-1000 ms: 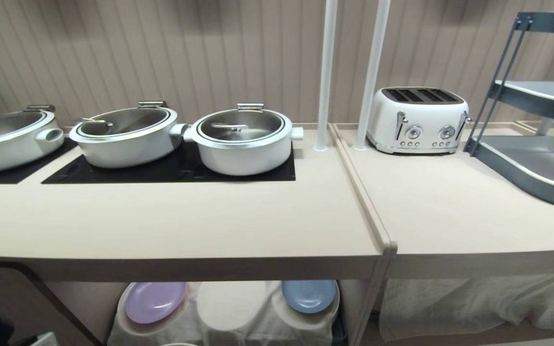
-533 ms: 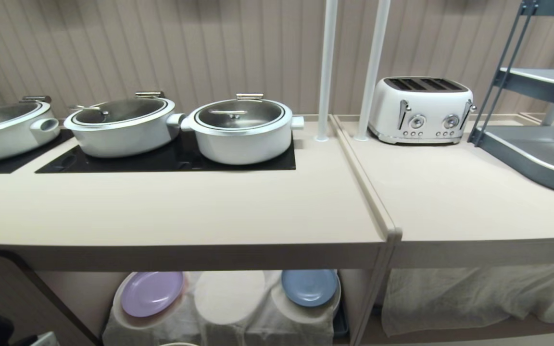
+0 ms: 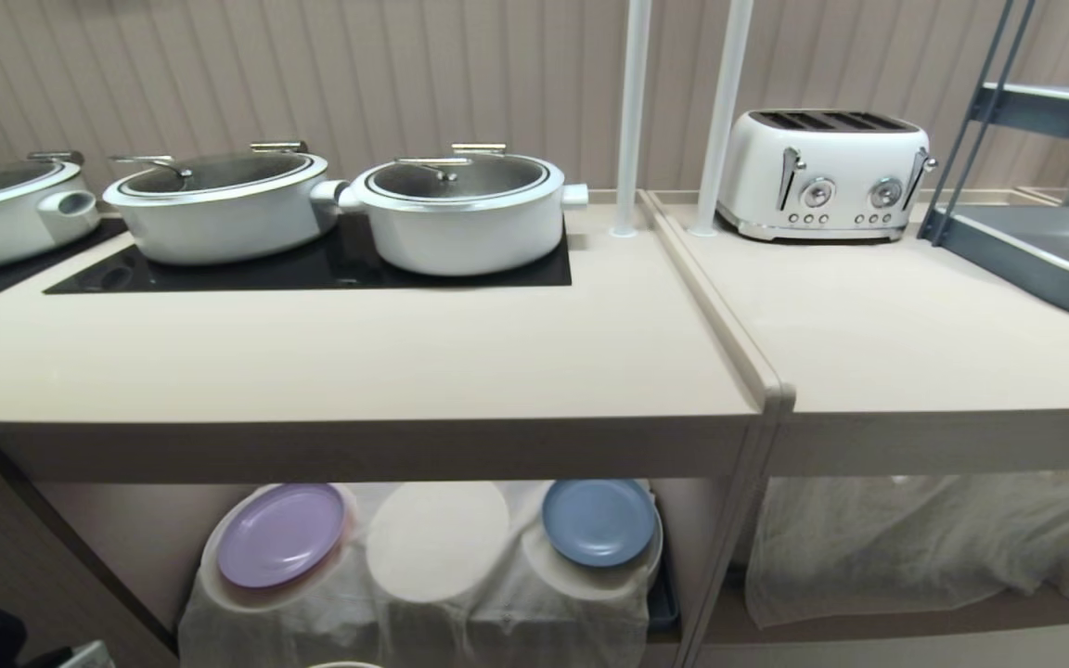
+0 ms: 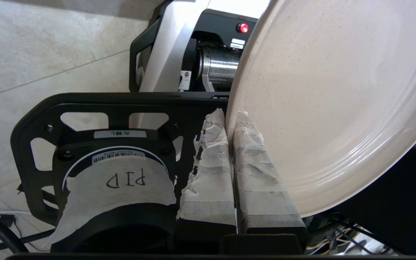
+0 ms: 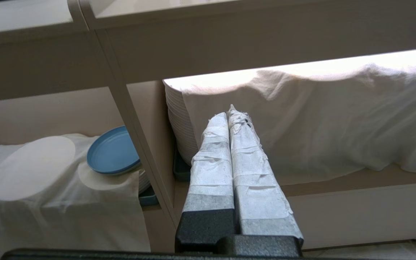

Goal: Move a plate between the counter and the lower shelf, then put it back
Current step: Put the plate in the cupboard

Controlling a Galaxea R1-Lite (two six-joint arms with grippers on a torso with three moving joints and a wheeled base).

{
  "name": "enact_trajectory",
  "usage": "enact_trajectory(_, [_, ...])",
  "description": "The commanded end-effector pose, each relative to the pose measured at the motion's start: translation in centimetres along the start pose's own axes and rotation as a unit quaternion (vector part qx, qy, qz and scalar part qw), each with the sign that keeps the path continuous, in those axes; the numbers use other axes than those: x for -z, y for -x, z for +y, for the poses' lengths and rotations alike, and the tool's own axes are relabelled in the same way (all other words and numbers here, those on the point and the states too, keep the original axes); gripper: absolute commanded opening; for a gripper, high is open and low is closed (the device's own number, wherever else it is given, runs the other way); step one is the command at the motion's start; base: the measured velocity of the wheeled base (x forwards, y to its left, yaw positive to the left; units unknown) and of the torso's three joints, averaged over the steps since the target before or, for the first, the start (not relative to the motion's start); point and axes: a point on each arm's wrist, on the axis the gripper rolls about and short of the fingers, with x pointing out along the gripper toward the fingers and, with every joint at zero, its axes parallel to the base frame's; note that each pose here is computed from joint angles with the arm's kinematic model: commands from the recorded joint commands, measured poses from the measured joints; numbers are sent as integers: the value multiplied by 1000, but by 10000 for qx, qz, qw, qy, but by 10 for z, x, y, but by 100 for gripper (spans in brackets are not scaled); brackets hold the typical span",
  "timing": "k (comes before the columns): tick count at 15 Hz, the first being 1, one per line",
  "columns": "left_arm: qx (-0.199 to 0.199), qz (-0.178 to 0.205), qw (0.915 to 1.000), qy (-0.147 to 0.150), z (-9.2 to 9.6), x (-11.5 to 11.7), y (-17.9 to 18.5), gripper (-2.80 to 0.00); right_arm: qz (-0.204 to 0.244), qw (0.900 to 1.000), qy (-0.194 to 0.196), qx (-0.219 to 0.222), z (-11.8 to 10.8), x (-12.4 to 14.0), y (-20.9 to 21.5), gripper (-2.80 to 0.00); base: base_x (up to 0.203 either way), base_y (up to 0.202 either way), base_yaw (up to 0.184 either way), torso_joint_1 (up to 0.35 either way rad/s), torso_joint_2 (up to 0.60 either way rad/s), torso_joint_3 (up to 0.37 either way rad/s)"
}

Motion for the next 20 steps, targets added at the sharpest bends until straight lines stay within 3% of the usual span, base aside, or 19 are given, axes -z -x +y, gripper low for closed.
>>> enact_trajectory(1, [4,15,10000,15,0,0,0,-280,5,10000,-4,-3,0,0,0,-280,0,0,0,-242,542,297])
enact_trajectory(20, [12,-31,10000,23,0,3,1,-280,5,10000,-1,-3,0,0,0,-280,0,0,0,-196,490,289])
